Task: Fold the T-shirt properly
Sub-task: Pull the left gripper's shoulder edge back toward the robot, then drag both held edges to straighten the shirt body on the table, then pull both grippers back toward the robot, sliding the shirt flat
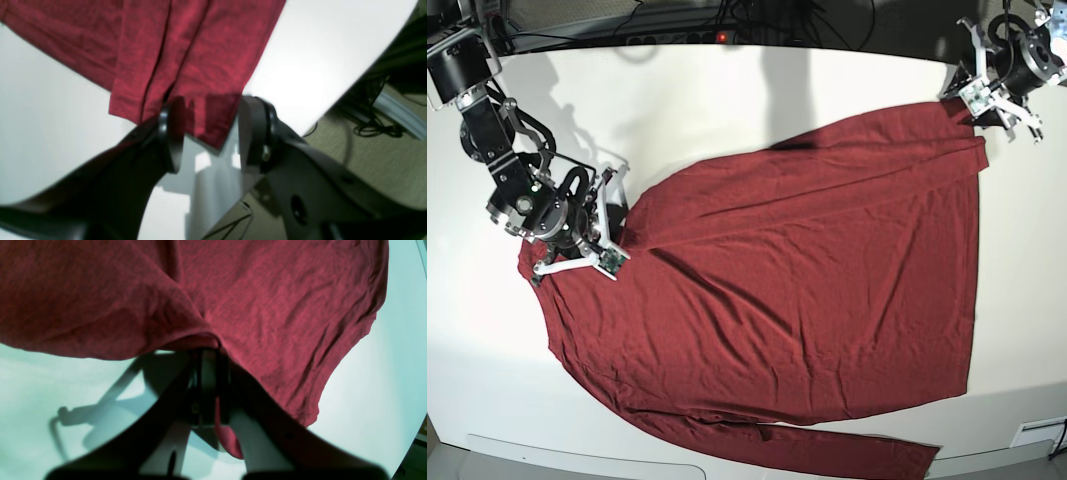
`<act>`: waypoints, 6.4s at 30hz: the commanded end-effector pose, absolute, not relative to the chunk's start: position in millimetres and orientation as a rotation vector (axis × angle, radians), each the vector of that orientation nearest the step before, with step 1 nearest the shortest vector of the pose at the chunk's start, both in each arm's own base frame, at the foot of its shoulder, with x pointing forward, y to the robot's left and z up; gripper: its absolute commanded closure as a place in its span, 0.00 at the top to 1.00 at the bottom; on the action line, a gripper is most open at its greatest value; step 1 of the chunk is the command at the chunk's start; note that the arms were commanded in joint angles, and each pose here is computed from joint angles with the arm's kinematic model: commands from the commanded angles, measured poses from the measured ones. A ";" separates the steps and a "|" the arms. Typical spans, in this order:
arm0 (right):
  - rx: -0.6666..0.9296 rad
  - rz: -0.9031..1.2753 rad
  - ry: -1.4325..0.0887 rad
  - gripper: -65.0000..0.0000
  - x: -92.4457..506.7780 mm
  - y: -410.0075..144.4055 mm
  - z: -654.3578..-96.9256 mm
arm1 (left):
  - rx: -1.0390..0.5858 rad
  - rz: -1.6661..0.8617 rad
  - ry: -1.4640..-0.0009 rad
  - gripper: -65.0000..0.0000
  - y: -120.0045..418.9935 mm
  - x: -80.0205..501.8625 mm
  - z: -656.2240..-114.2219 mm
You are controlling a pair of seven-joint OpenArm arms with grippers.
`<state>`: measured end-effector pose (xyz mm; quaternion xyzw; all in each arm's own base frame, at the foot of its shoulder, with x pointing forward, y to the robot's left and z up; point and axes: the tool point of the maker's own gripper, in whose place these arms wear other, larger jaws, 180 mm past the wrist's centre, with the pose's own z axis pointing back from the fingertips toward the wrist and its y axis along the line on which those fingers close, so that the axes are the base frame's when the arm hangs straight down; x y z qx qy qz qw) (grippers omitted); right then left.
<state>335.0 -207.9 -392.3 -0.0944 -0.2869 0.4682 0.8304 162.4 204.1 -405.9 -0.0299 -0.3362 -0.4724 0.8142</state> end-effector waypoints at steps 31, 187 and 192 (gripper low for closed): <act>-0.243 0.982 -0.612 0.00 343.9 -217.2 -380.5 | -0.086 -1.115 -0.424 0.35 223.7 120.1 -493.4; -0.116 0.495 -0.513 0.00 351.4 -278.0 -459.2 | -0.147 -0.018 -0.920 0.00 255.6 271.5 -459.9; -0.112 0.553 -0.472 0.00 312.1 -279.4 -469.3 | -0.125 -0.061 -0.881 0.00 254.5 242.8 -470.6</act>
